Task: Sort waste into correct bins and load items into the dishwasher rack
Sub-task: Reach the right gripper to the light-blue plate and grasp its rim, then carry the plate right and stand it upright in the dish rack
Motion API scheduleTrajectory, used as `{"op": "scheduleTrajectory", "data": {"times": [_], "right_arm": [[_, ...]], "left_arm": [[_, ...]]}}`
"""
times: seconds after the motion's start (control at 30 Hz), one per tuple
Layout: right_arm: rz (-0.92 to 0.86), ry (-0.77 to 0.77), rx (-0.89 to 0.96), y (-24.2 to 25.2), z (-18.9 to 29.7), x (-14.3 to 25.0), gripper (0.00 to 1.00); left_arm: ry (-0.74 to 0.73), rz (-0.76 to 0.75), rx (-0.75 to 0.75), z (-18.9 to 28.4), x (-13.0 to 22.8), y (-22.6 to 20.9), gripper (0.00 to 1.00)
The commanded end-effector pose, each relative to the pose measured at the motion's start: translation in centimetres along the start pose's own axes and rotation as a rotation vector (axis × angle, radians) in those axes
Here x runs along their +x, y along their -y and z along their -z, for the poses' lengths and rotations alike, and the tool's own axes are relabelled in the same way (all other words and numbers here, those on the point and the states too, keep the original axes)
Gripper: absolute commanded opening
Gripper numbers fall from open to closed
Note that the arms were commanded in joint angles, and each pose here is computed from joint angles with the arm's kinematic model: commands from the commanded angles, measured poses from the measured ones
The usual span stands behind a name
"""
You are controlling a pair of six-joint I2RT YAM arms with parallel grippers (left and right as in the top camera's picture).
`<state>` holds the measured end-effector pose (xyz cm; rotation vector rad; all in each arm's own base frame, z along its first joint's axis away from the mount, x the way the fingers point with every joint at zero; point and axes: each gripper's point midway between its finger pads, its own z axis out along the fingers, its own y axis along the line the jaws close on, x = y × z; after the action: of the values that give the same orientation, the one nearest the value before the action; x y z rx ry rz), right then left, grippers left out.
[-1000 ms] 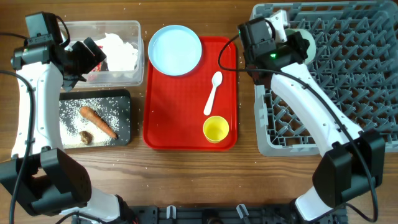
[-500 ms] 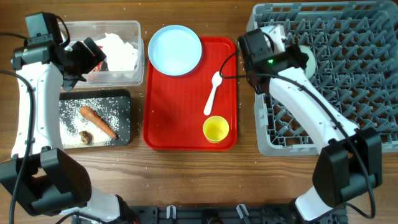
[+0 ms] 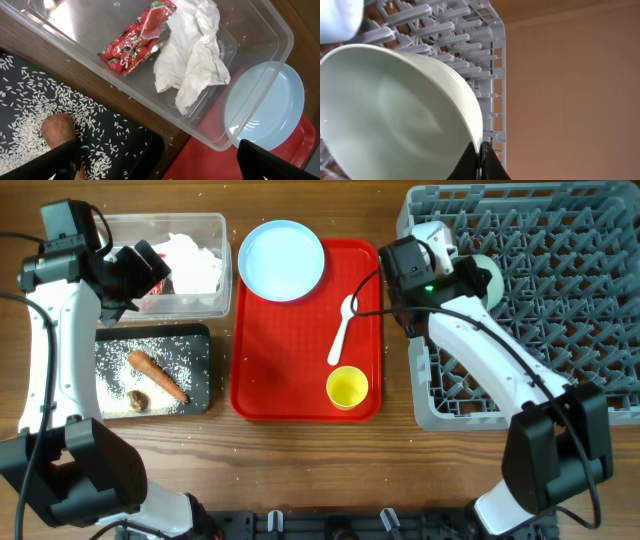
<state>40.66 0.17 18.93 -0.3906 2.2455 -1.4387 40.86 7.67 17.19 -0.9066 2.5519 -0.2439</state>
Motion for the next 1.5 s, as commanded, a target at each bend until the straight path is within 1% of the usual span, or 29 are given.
{"op": "scheduleTrajectory", "data": {"times": [0.0,0.03,0.1,0.13,0.17,0.23,0.27,0.37,0.4,0.47,0.53,0.6,0.63,0.7,0.8,0.83,0.9,0.93,1.0,1.03,1.07,1.1,1.13,1.2,1.27,1.3,1.37,1.4,1.47], "right_arm": [[0.070,0.054,-0.042,-2.2,1.9,-0.9,0.05],[0.073,0.063,-0.044,-2.4,2.2,-1.0,0.06],[0.088,0.090,-0.063,-3.1,3.2,-1.4,0.20],[0.096,0.101,-0.070,-3.4,3.6,-1.6,0.24],[0.104,0.116,-0.074,-3.7,4.2,-1.8,0.30],[0.113,0.141,-0.079,-4.2,5.1,-2.1,0.49],[0.118,0.151,-0.081,-4.4,5.5,-2.3,0.56],[0.132,0.185,-0.133,-5.6,6.6,-2.7,0.66],[0.134,0.195,-0.157,-6.1,6.9,-2.8,0.77],[0.077,0.207,-0.183,-6.4,7.2,-3.2,0.89],[0.033,0.228,-0.252,-6.7,7.8,-4.1,0.91],[0.000,0.269,-0.360,-6.9,9.2,-5.5,0.92],[-0.055,0.320,-0.487,-6.7,11.1,-7.2,0.92],[-0.095,0.406,-0.673,-6.1,14.5,-9.5,0.98],[-0.126,0.579,-1.009,-5.5,21.2,-12.3,1.00],[-0.121,0.659,-1.158,-5.7,24.2,-12.9,1.00],[-0.137,0.733,-1.324,-6.1,27.3,-13.6,0.99],[-0.189,0.722,-1.356,-6.1,27.6,-14.2,0.99],[-0.332,0.676,-1.334,-5.9,26.5,-15.9,0.99],[-0.460,0.657,-1.321,-5.3,25.9,-17.5,0.92],[-0.554,0.641,-1.307,-4.9,25.3,-18.6,0.89],[-0.685,0.609,-1.276,-4.8,24.0,-20.0,0.86],[-0.756,0.603,-1.249,-5.3,22.8,-21.4,0.86],[-0.815,0.547,-1.243,-8.3,20.3,-22.8,0.84],[-0.845,0.404,-1.273,-12.9,17.6,-22.6,0.84],[-0.841,0.298,-1.332,-16.2,16.4,-21.9,0.83],[-0.842,0.191,-1.401,-19.4,15.4,-21.2,0.78],[-0.847,0.139,-1.419,-20.8,14.9,-20.8,0.73],[-0.840,0.092,-1.412,-22.3,14.2,-20.2,0.63]], "left_arm": [[0.016,0.004,-0.001,0.5,-0.3,-0.1,1.00],[0.016,0.004,-0.001,0.5,-0.3,-0.1,1.00],[0.016,0.004,-0.001,0.5,-0.3,-0.1,1.00],[0.016,0.004,-0.001,0.5,-0.3,-0.1,1.00],[0.016,0.004,-0.001,0.5,-0.3,-0.1,1.00],[0.016,0.004,-0.001,0.5,-0.3,-0.1,1.00],[0.016,0.004,-0.001,0.5,-0.3,-0.1,1.00],[0.016,0.004,-0.001,0.5,-0.3,-0.1,1.00],[0.016,0.004,-0.001,0.5,-0.3,-0.1,1.00],[0.016,0.004,-0.001,0.5,-0.3,-0.1,1.00],[0.016,0.004,-0.001,0.5,-0.3,-0.1,1.00],[0.016,0.004,-0.001,0.5,-0.3,-0.1,1.00],[0.016,0.004,-0.001,0.5,-0.3,-0.1,1.00],[0.016,0.004,-0.001,0.5,-0.3,-0.1,1.00],[0.016,0.004,-0.001,0.5,-0.3,-0.1,1.00],[0.016,0.004,-0.001,0.5,-0.3,-0.1,1.00],[0.016,0.004,-0.001,0.5,-0.3,-0.1,1.00],[0.016,0.004,-0.001,0.5,-0.3,-0.1,1.00],[0.016,0.004,-0.001,0.5,-0.3,-0.1,1.00],[0.016,0.004,-0.001,0.5,-0.3,-0.1,1.00],[0.016,0.004,-0.001,0.5,-0.3,-0.1,1.00],[0.016,0.004,-0.001,0.5,-0.3,-0.1,1.00],[0.016,0.004,-0.001,0.5,-0.3,-0.1,1.00],[0.016,0.004,-0.001,0.5,-0.3,-0.1,1.00],[0.016,0.004,-0.001,0.5,-0.3,-0.1,1.00],[0.016,0.004,-0.001,0.5,-0.3,-0.1,1.00],[0.016,0.004,-0.001,0.5,-0.3,-0.1,1.00],[0.016,0.004,-0.001,0.5,-0.3,-0.1,1.00],[0.016,0.004,-0.001,0.5,-0.3,-0.1,1.00]]}}
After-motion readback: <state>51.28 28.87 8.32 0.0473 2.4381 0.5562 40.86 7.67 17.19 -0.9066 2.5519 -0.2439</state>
